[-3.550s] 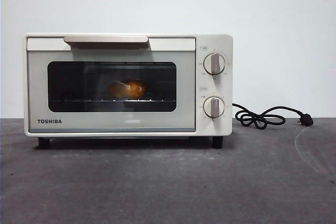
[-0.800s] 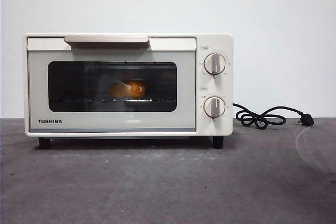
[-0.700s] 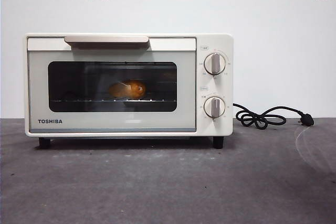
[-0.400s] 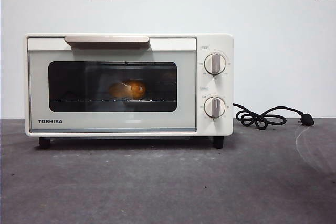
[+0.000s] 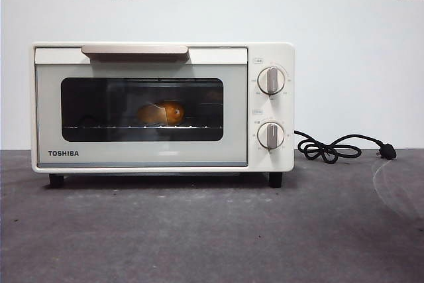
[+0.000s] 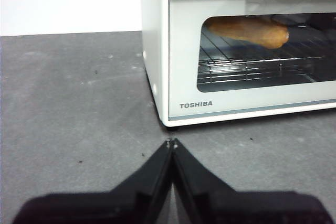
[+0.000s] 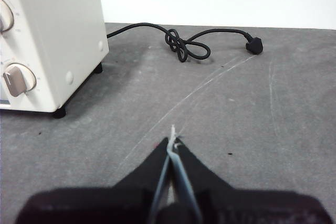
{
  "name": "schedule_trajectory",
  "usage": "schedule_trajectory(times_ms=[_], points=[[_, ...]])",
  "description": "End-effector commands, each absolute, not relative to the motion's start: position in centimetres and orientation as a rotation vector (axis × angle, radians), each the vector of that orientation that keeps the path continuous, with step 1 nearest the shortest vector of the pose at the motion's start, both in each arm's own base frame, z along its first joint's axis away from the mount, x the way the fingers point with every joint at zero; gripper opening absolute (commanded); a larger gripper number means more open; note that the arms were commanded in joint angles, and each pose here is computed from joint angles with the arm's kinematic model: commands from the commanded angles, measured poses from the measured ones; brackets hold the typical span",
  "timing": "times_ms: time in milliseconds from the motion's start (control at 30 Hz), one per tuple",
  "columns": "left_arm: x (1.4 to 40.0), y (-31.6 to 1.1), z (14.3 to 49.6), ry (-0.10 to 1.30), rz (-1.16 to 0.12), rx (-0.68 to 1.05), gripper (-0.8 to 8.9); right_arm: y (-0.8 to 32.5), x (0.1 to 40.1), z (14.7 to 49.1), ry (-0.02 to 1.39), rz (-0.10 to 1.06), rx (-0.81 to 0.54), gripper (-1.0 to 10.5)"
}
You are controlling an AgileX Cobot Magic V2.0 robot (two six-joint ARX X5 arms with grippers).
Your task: Take the corn from the table,put the corn in the oven
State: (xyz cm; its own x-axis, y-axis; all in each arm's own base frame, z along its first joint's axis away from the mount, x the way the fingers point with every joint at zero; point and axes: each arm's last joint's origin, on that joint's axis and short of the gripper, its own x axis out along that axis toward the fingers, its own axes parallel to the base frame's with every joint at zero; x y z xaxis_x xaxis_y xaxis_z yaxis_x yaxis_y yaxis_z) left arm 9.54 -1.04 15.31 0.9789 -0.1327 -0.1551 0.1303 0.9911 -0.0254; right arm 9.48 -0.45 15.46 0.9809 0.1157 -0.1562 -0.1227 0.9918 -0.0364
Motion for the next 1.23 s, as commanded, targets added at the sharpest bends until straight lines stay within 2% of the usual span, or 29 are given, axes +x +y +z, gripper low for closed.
schedule_trajectory(times_ms=[33, 1233], points=[[9.58, -0.89, 15.05, 0.163, -0.113, -0.021, -0.03, -0.47, 9.54, 15.19, 0.158, 0.115, -0.035, 0.0], [9.60, -0.70, 15.05, 0.162, -0.093, -0.023, -0.03, -0.47, 9.54, 15.18, 0.159, 0.115, -0.035, 0.0]])
